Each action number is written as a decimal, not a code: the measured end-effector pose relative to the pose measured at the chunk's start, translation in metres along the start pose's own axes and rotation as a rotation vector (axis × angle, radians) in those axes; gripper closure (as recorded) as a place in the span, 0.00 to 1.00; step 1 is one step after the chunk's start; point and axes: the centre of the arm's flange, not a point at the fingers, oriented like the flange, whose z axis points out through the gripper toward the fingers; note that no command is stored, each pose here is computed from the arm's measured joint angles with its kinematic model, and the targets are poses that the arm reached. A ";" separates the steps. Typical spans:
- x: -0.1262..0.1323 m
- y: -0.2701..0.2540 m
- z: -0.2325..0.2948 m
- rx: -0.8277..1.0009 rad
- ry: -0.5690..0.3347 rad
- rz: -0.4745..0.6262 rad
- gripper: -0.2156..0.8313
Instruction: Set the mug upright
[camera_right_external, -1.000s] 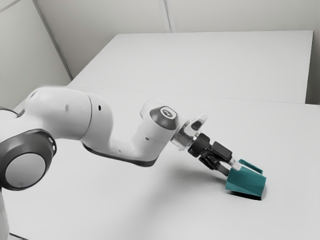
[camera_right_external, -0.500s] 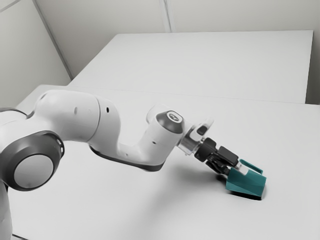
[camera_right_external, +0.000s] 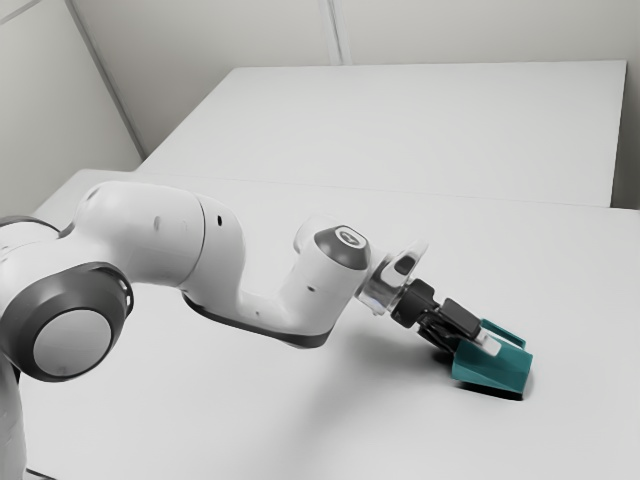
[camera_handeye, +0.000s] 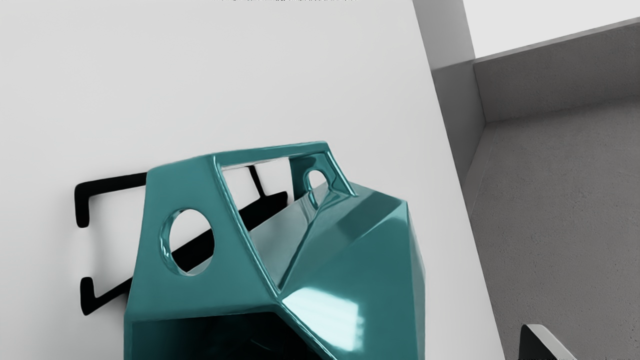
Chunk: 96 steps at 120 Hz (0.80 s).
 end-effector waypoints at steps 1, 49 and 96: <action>0.000 0.000 0.000 0.000 0.000 0.000 0.39; 0.000 0.001 0.001 -0.013 0.005 0.010 0.65; -0.001 0.002 0.003 -0.020 0.006 0.016 0.84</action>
